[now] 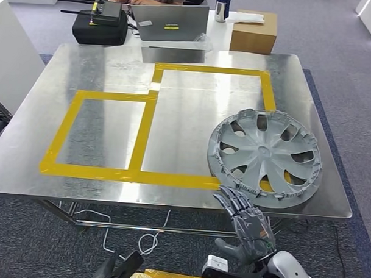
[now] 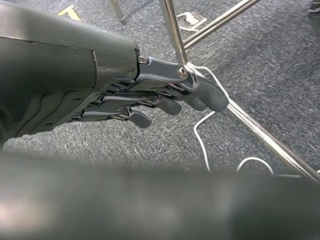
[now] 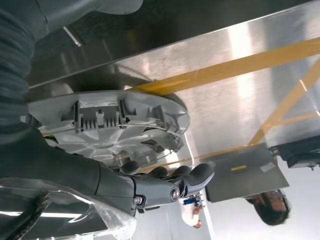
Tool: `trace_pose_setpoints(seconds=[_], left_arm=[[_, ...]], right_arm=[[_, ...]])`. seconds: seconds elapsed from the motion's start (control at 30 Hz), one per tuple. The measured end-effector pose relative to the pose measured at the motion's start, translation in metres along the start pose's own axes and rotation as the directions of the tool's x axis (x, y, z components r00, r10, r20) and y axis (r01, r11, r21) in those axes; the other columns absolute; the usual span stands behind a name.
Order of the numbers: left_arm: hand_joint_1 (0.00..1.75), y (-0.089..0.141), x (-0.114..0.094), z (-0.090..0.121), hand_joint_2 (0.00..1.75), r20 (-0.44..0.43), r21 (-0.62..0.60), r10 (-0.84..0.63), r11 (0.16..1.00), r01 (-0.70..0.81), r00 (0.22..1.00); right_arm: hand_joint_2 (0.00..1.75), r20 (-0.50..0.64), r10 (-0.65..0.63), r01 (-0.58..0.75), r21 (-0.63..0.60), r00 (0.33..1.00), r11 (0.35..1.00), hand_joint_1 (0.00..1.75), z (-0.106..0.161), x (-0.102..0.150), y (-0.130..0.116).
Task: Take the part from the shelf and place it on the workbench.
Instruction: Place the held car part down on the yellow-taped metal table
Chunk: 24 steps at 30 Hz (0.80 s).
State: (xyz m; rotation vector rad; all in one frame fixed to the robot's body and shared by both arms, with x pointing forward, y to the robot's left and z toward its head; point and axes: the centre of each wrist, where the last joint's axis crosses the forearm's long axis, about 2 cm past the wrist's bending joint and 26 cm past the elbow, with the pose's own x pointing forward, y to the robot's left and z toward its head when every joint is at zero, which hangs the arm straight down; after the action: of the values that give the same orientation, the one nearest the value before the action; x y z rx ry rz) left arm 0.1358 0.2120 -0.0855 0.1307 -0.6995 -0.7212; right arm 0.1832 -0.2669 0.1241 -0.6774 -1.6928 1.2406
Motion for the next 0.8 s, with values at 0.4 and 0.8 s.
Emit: trace_pose_setpoints(seconds=[0.4,0.8], left_arm=[[0.00,-0.006,-0.028,0.011,0.00,-0.048,0.093,0.130,0.988,-0.125,0.990],[0.00,-0.014,-0.047,0.021,0.00,-0.089,0.139,0.199,0.973,-0.186,0.976]], right_arm=[[1.75,-0.174,0.231,-0.286,-0.461,0.957,0.840,0.00,0.082,0.080,-0.029],[1.75,-0.451,0.268,-0.495,-0.526,0.852,0.691,0.00,0.107,0.087,-0.064]])
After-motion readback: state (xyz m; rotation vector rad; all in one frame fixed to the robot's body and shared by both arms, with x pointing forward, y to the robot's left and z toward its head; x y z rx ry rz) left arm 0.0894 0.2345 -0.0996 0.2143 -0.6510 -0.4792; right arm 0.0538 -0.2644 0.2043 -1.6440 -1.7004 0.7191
